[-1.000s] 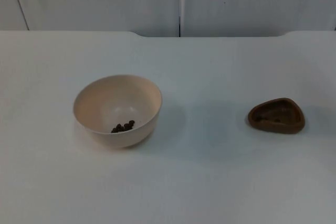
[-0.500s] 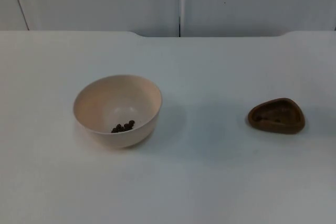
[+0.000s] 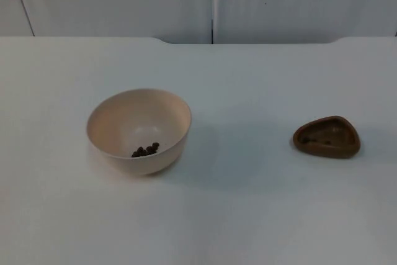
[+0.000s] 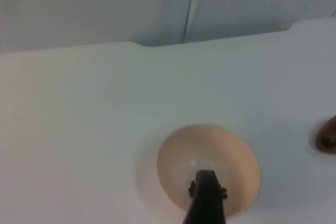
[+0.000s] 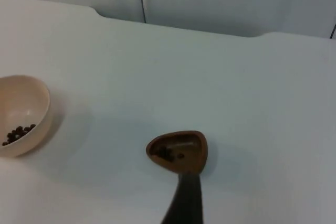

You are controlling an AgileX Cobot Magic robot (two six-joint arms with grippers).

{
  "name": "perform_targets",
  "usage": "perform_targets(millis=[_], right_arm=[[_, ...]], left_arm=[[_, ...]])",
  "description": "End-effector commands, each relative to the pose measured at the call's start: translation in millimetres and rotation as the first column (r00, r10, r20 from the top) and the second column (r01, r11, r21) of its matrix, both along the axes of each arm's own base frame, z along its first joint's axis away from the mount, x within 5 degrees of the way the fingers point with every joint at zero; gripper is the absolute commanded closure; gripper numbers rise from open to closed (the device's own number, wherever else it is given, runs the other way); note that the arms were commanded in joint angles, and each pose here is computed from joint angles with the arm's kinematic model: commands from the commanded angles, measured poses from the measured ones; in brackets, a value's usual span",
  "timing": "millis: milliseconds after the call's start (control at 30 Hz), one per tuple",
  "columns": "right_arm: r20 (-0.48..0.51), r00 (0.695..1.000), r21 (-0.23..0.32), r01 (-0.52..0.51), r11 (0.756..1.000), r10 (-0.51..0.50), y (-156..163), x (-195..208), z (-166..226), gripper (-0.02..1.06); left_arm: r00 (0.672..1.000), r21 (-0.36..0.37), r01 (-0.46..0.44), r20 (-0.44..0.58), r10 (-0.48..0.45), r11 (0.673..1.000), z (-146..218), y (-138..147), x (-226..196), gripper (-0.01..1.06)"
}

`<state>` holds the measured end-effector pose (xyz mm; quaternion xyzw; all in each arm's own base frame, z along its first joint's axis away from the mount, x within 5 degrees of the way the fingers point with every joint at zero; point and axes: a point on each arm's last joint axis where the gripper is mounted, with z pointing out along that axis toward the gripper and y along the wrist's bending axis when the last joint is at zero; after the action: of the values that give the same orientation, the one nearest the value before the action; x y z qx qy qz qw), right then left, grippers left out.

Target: Pick up the bowl with the left hand and pour the coffee beans from the cup into the bowl with the right hand.

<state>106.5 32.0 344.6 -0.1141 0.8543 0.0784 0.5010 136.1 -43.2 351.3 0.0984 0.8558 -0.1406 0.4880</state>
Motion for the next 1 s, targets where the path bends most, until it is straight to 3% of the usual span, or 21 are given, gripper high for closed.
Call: perform_targets(millis=[0, 633, 967], right_arm=[[0.023, 1.0, 0.0, -0.006, 1.0, 0.006, -5, -16, -8, 0.36], [0.118, 0.993, 0.027, -0.008, 1.0, 0.005, -28, -90, -19, 0.36], [0.165, 0.977, -0.006, -0.135, 0.991, 0.134, -27, -117, -25, 0.36]], left_arm=[[1.0, -0.008, -0.004, 0.02, 0.004, 1.0, -8, 3, -16, 0.42], [0.994, 0.023, 0.022, 0.103, -0.024, 1.0, -32, 17, -88, 0.42], [0.988, 0.053, 0.034, 0.149, -0.041, 0.998, -37, 25, -124, 0.42]])
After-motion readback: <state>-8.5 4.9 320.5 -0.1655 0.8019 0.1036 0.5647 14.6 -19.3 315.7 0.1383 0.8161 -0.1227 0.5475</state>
